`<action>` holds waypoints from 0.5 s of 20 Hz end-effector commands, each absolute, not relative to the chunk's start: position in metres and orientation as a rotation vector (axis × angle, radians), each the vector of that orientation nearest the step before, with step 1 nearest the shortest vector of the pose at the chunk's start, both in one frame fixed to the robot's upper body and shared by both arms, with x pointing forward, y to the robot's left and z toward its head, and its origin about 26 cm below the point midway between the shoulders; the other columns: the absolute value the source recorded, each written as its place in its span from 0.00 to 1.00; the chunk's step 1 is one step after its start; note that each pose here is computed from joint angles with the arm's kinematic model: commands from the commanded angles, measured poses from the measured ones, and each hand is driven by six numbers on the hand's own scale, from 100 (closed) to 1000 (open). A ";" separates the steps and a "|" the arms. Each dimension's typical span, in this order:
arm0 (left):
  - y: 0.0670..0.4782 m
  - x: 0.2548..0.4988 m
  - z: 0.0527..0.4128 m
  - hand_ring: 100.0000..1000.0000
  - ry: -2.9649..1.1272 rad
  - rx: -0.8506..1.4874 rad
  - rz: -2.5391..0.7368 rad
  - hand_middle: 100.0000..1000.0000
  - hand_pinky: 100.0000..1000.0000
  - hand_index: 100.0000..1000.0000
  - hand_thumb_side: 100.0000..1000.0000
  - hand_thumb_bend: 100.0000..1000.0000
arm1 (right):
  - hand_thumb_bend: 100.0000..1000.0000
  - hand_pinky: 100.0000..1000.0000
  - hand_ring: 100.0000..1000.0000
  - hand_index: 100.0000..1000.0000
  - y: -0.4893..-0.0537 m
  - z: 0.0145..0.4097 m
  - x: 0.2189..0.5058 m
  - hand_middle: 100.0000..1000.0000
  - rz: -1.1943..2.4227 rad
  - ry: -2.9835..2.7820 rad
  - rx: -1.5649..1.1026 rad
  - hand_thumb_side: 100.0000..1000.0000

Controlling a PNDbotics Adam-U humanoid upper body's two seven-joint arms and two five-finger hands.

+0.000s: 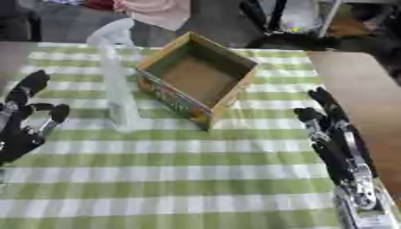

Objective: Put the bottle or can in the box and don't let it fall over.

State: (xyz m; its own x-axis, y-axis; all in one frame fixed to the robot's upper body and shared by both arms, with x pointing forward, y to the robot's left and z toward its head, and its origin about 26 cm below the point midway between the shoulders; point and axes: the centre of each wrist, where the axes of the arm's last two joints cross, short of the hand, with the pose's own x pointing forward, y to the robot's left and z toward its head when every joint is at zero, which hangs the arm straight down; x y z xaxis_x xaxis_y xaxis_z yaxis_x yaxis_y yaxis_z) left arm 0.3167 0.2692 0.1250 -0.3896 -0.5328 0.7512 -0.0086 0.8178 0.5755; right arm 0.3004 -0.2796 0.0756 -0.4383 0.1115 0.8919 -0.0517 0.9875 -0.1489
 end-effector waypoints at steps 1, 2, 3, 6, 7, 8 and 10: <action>0.270 0.319 0.135 1.00 -1.925 0.432 -0.625 1.00 0.76 0.95 0.62 0.45 | 0.00 0.84 0.77 1.00 -0.282 0.081 0.300 0.95 0.191 -2.034 -0.045 0.49; 0.269 0.319 0.136 1.00 -1.924 0.433 -0.637 1.00 0.76 0.95 0.62 0.45 | 0.00 0.84 0.77 1.00 -0.282 0.081 0.300 0.95 0.190 -2.033 -0.046 0.49; 0.268 0.320 0.136 1.00 -1.923 0.434 -0.650 1.00 0.76 0.95 0.61 0.44 | 0.00 0.84 0.77 1.00 -0.282 0.081 0.300 0.95 0.190 -2.033 -0.047 0.49; 0.263 0.326 0.138 1.00 -1.919 0.437 -0.685 1.00 0.76 0.95 0.60 0.41 | 0.00 0.84 0.77 1.00 -0.282 0.082 0.301 0.95 0.192 -2.036 -0.047 0.49; 0.262 0.329 0.137 1.00 -1.914 0.442 -0.689 1.00 0.76 0.95 0.60 0.40 | 0.00 0.84 0.77 1.00 -0.282 0.081 0.301 0.95 0.191 -2.036 -0.045 0.49; 0.260 0.333 0.137 1.00 -1.907 0.449 -0.692 1.00 0.76 0.95 0.60 0.39 | 0.00 0.84 0.77 1.00 -0.281 0.081 0.300 0.95 0.190 -2.034 -0.043 0.49; 0.256 0.341 0.134 1.00 -1.891 0.466 -0.693 1.00 0.76 0.95 0.60 0.39 | 0.00 0.84 0.77 1.00 -0.281 0.080 0.300 0.95 0.191 -2.033 -0.040 0.49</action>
